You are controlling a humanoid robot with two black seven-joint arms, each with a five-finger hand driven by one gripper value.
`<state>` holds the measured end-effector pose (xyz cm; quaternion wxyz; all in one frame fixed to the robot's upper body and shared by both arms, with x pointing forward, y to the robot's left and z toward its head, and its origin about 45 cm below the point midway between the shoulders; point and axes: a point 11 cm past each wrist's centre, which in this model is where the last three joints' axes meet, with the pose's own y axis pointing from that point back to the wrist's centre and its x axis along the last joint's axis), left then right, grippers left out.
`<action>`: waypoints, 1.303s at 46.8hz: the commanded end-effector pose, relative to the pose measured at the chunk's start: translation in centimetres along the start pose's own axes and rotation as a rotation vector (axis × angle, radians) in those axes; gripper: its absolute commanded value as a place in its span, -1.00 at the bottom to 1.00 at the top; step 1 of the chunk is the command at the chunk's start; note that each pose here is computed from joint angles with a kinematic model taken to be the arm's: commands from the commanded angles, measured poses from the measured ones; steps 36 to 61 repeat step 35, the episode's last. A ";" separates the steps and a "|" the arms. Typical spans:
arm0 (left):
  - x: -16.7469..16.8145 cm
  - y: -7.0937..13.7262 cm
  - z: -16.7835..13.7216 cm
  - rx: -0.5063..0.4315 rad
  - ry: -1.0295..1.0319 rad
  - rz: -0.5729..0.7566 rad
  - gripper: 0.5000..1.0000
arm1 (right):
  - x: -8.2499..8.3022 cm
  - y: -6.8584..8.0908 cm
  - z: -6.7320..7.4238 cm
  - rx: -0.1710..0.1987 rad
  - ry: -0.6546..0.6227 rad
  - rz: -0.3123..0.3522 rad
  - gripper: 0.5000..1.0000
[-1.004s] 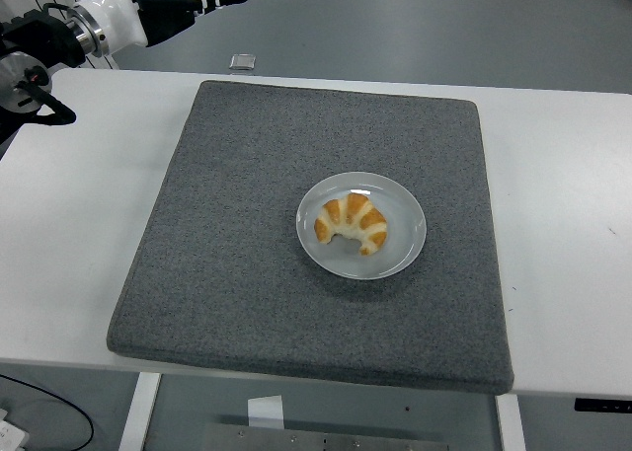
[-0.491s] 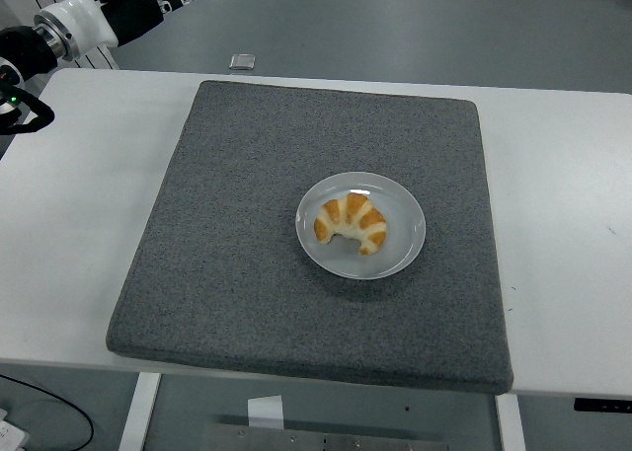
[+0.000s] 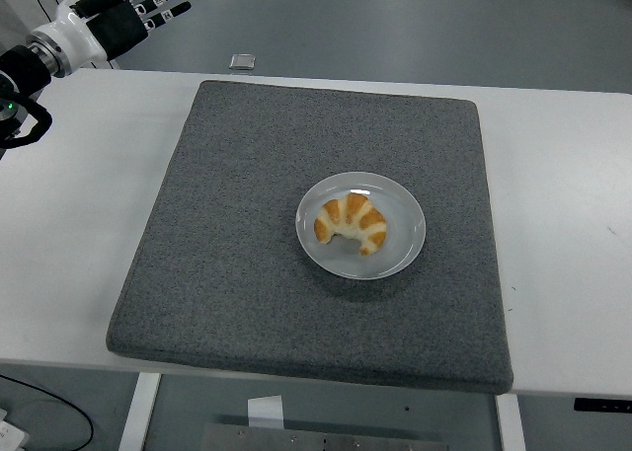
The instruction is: Place the bread on the plate
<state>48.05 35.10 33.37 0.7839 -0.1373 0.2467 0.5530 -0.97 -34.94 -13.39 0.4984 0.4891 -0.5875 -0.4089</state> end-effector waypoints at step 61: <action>-0.1 -1.3 -2.6 0.059 0.009 0.008 0.99 | 0.1 0.0 0.1 -0.004 -0.017 0.013 0.73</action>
